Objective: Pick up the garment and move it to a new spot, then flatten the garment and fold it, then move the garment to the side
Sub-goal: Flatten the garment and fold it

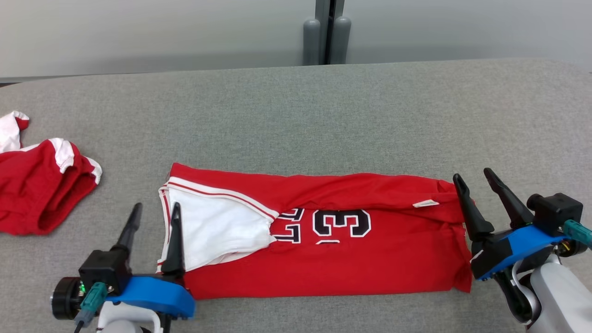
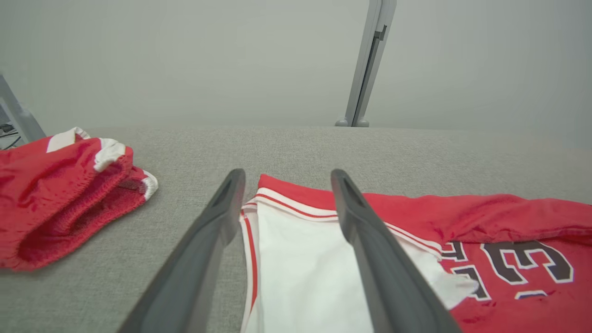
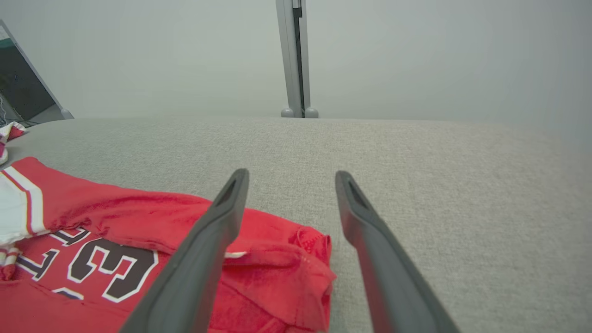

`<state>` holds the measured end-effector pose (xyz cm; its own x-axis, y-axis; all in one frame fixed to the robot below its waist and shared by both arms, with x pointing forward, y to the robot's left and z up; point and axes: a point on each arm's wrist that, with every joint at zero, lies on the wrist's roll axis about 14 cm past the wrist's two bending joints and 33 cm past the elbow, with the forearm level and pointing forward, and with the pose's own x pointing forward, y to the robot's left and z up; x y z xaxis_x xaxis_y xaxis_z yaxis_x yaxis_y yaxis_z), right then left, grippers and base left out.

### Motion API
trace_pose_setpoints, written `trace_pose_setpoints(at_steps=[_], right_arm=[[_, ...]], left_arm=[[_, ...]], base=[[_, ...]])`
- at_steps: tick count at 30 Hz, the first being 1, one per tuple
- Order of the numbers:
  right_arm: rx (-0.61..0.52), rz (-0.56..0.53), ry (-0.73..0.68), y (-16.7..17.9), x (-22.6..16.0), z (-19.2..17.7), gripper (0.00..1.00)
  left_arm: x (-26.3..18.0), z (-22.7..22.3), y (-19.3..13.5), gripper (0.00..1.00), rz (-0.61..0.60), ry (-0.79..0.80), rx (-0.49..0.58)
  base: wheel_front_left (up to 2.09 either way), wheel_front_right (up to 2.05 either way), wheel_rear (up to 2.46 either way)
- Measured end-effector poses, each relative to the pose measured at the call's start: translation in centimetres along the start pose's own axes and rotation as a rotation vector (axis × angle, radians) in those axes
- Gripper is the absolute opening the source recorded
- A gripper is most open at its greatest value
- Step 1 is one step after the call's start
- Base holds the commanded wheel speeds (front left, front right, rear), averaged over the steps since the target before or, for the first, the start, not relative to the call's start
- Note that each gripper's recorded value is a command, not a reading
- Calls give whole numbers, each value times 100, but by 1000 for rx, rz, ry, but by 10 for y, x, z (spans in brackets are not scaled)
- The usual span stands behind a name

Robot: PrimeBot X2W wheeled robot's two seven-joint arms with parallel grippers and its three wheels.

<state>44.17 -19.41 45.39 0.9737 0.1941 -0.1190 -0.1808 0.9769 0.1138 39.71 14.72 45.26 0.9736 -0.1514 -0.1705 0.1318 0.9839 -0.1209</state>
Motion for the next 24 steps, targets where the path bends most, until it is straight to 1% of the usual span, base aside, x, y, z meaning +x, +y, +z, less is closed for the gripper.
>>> trace_pose_setpoints(at_steps=[4, 8, 12, 17, 22, 24], right_arm=[[-3, -9, -22, -3, -3, 7, 100], [-2, -33, 28, -10, -3, -6, 100], [32, -58, 77, -13, 3, -19, 100], [91, -90, 166, -13, 1, -46, 100], [150, -95, 267, -3, -5, -74, 100], [154, -86, 297, 3, -7, -81, 100]], left_arm=[[2, 16, 13, 100, 66, -66, 17], [1, 37, 25, 100, 131, -154, 49], [-7, 34, 34, 100, 171, -165, 97], [-14, 31, 46, 100, 221, -169, 110], [-20, 18, 56, 100, 250, -135, 136], [-21, 13, 57, 100, 249, -119, 146]], base=[[0, 0, 0], [0, 0, 0], [0, 0, 0], [0, 0, 0], [0, 0, 0], [0, 0, 0]])
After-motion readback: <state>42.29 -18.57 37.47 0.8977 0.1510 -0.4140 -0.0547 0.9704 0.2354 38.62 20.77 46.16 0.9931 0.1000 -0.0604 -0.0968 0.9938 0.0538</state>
